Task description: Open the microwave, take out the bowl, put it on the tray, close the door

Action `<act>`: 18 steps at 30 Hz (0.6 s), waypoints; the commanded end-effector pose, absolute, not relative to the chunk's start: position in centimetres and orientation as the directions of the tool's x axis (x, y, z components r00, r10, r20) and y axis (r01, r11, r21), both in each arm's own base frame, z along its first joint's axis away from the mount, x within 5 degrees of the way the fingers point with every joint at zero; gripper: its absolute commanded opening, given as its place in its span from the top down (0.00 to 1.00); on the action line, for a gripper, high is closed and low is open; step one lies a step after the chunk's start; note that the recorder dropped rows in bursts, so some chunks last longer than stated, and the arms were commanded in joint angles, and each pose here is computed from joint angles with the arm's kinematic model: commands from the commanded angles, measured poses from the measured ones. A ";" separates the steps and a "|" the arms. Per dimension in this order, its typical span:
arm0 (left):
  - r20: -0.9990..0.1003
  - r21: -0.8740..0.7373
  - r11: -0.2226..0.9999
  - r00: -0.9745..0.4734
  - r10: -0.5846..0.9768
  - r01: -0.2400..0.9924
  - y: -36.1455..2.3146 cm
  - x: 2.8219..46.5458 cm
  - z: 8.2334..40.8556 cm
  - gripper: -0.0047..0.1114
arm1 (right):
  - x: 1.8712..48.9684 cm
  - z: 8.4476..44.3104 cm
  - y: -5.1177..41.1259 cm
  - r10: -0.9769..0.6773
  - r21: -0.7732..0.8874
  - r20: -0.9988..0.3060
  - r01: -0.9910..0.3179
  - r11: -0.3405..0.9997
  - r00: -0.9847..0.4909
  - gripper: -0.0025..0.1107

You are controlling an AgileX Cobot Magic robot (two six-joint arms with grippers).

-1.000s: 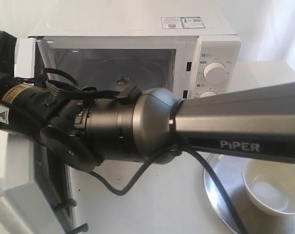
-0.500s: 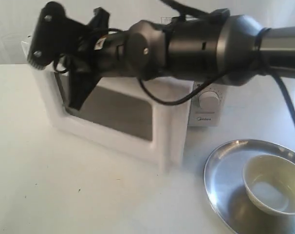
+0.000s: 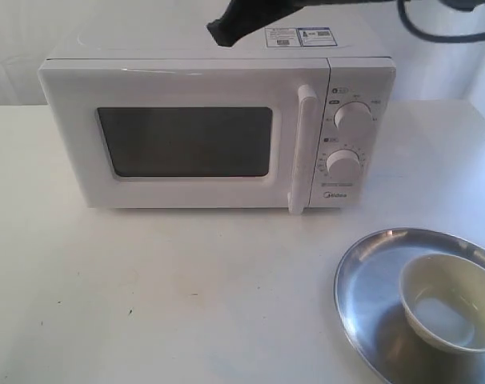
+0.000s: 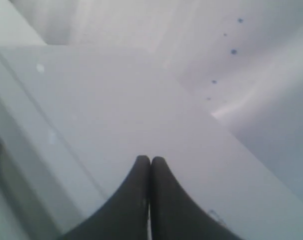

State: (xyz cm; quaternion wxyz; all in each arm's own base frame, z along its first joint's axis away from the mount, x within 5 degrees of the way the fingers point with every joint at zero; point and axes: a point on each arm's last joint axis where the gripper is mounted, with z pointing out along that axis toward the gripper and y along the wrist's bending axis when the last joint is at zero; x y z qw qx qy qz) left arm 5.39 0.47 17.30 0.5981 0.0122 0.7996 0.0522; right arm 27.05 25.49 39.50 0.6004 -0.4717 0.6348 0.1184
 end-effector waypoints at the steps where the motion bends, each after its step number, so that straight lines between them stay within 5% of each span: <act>1: -0.957 0.089 0.995 -0.281 0.073 -0.044 0.5 5.4 17.3 0.96 | 21.0 42.8 24.5 -0.432 -0.344 -0.888 -0.851 0.397 0.158 0.98; 8: -0.957 0.089 0.995 -0.281 0.073 -0.044 0.5 5.4 17.3 0.96 | 12.3 45.9 20.4 -0.319 -0.327 -0.919 -0.900 0.287 0.232 0.98; 18: -0.957 0.089 0.995 -0.281 0.073 -0.044 0.5 5.4 17.3 0.96 | 6.0 39.1 12.2 -0.146 0.088 -0.977 -0.920 0.381 -0.154 0.98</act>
